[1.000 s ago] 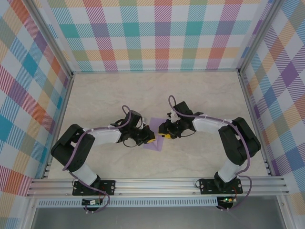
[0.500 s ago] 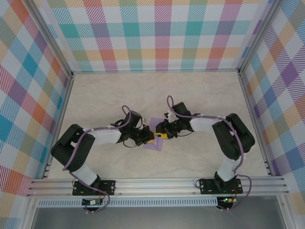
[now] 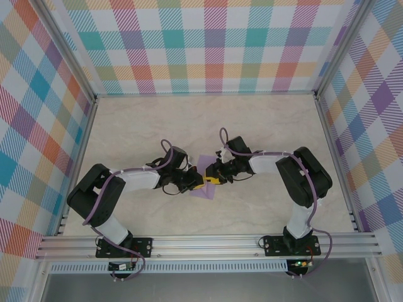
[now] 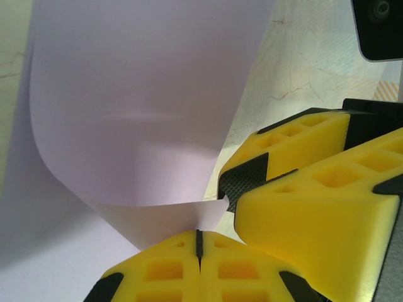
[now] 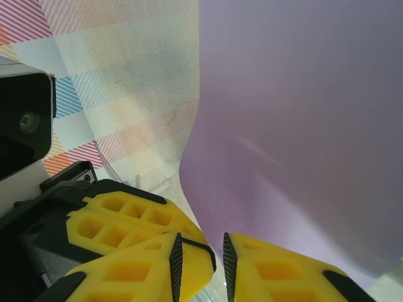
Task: Fold a paper plane with a square sheet of paper (pick it up from the middle)
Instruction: Fold the triangle a second time at the center of the table.
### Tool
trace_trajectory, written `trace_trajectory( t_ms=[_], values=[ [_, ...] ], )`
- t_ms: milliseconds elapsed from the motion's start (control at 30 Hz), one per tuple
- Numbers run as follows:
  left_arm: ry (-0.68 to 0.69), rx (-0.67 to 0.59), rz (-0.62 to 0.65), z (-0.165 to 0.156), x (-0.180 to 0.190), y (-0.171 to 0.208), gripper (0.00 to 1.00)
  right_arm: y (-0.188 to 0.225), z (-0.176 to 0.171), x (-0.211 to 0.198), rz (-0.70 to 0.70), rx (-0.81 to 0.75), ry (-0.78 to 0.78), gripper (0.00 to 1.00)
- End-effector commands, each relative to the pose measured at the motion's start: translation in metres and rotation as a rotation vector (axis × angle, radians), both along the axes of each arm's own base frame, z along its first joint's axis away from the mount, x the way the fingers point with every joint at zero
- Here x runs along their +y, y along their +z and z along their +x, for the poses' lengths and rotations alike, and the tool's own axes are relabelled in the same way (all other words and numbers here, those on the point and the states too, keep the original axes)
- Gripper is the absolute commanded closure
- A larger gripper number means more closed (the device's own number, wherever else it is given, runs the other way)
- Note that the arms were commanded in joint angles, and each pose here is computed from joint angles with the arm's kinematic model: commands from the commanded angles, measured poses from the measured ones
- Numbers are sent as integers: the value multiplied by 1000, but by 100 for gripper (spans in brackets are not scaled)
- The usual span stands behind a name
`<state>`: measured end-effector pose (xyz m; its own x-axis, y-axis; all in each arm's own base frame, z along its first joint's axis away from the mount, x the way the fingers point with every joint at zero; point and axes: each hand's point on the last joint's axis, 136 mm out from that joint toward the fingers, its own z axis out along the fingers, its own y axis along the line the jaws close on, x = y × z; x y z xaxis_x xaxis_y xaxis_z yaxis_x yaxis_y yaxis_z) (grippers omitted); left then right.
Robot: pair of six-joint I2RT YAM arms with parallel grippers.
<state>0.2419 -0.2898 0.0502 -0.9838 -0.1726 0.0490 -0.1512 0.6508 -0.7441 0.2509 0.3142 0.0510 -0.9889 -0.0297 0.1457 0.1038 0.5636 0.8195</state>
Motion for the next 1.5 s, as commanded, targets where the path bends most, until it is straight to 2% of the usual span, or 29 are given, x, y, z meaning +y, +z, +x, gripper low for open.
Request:
trace_trajectory(
  t_ms=[0, 467, 633, 800, 1000, 1467],
  values=[
    [-15, -25, 2, -5, 1, 6, 100, 0, -7, 3, 41, 30, 20, 76],
    [-16, -32, 2, -4, 1, 10, 100, 0, -1, -3, -6, 0, 13, 94],
    [-15, -51, -17, 0, -2, 21, 100, 0, 6, -16, -67, -72, 31, 96],
    [-15, -78, -45, 6, -8, 32, 89, -1, 13, -27, -138, -153, 77, 98],
    [-22, -85, -66, 13, -16, 36, 78, -5, 22, -32, -161, -176, 85, 98],
    [-55, -58, -74, 18, -30, 28, 77, -13, 32, -40, -213, -189, 78, 100]
  ],
)
